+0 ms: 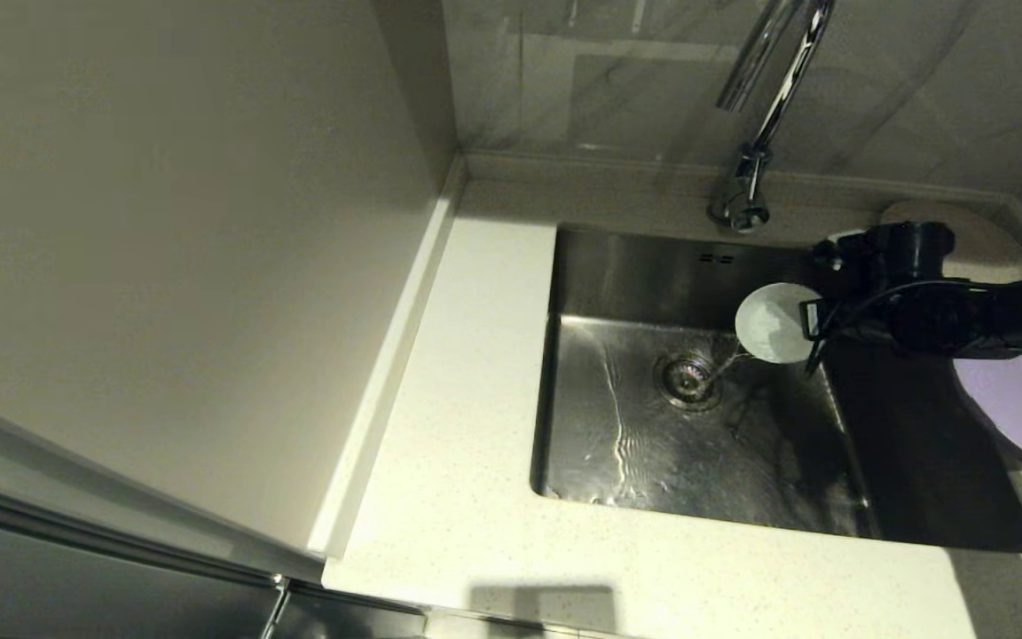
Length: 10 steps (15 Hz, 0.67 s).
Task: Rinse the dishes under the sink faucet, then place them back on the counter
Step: Put a bowl back to the table from the sink
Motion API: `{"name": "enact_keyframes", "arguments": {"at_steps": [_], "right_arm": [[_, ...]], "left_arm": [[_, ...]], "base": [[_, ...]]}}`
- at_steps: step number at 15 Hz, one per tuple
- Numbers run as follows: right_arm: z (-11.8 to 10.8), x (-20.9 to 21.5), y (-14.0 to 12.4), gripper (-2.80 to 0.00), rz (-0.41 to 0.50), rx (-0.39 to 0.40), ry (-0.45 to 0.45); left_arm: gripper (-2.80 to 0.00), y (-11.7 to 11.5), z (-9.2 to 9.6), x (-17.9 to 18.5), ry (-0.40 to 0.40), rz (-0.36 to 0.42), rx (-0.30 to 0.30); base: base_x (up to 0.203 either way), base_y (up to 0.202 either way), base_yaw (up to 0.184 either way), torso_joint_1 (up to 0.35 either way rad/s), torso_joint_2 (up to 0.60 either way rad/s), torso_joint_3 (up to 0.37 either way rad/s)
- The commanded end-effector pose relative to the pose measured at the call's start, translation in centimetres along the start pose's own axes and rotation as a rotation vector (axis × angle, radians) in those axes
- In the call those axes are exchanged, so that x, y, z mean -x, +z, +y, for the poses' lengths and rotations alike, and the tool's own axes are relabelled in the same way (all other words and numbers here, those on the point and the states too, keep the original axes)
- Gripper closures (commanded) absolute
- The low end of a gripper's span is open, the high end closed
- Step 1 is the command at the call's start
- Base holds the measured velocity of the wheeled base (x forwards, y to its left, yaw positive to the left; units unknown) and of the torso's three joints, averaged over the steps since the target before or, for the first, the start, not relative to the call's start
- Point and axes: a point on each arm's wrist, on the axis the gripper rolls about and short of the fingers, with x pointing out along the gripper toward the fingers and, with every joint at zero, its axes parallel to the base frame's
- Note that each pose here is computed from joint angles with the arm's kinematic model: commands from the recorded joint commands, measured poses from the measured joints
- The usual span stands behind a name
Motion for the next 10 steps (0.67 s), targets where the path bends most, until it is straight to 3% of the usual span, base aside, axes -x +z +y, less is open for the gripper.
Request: {"name": "enact_keyframes", "arguments": {"at_steps": [1,5,10], "right_arm": [[-2.3,2.7,1.2,0.00,-0.130,0.018,-0.044],[-4.7,6.6,3.1,0.00,-0.265,0.018,-0.070],[-5.1,9.6,3.2,0.00,-0.500,-0.049,-0.104]], "left_arm": [[0.00,0.0,0.0,0.0,0.000,-0.003,0.001],[0.00,0.0,0.0,0.0,0.000,-0.003,-0.001],[0.00,0.0,0.0,0.0,0.000,-0.003,0.001]], "base": [[0.000,0.000,0.000,0.000,0.00,0.000],[0.000,0.000,0.000,0.000,0.00,0.000],[0.000,0.000,0.000,0.000,0.00,0.000]]}}
